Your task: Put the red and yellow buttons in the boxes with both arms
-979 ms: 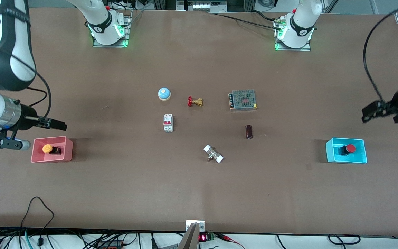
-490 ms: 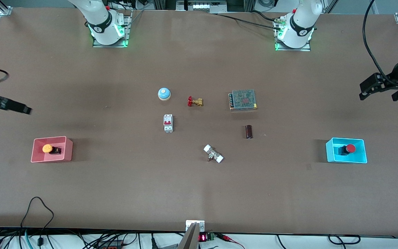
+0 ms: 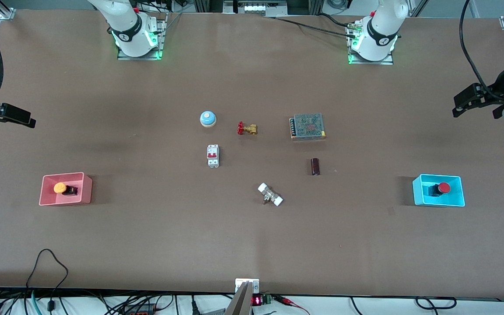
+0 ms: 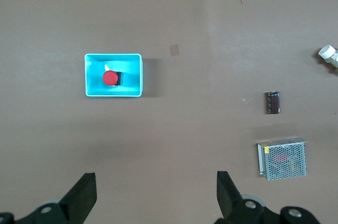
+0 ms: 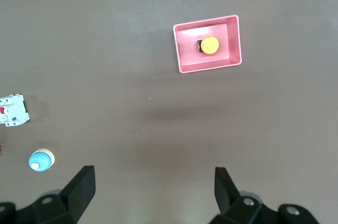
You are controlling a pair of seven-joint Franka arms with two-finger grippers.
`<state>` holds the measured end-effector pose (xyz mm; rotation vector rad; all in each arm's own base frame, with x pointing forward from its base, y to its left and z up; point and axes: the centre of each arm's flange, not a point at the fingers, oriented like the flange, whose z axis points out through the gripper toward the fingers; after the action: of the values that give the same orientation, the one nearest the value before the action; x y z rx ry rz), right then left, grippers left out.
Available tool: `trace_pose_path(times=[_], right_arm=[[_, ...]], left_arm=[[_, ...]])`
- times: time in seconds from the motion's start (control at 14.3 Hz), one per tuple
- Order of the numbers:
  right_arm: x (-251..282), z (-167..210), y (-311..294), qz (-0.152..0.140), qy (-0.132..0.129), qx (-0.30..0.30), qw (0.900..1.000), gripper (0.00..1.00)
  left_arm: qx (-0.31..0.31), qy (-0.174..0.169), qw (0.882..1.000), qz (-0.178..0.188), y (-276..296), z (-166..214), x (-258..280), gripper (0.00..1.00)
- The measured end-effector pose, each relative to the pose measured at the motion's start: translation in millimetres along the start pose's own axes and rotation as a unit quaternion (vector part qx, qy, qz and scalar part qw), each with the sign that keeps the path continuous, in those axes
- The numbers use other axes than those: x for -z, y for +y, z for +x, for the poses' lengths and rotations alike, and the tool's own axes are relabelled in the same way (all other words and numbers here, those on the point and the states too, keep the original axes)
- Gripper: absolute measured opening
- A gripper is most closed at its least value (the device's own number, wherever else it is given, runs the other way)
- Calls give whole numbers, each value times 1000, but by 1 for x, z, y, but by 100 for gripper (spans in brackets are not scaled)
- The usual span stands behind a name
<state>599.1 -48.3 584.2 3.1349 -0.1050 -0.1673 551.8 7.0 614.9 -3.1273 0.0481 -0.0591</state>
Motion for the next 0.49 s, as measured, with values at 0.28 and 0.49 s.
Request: trace_pose_path(times=[0.28,0.49], right_arm=[[8,-13,2,-1,4,1,1000,100],[12,-18,2,-2,7,1,1000,100]], left_arm=[[0,3,1000,-1,0,-1,3,100],[7,6,1000,-5,-6,-1,4,100]])
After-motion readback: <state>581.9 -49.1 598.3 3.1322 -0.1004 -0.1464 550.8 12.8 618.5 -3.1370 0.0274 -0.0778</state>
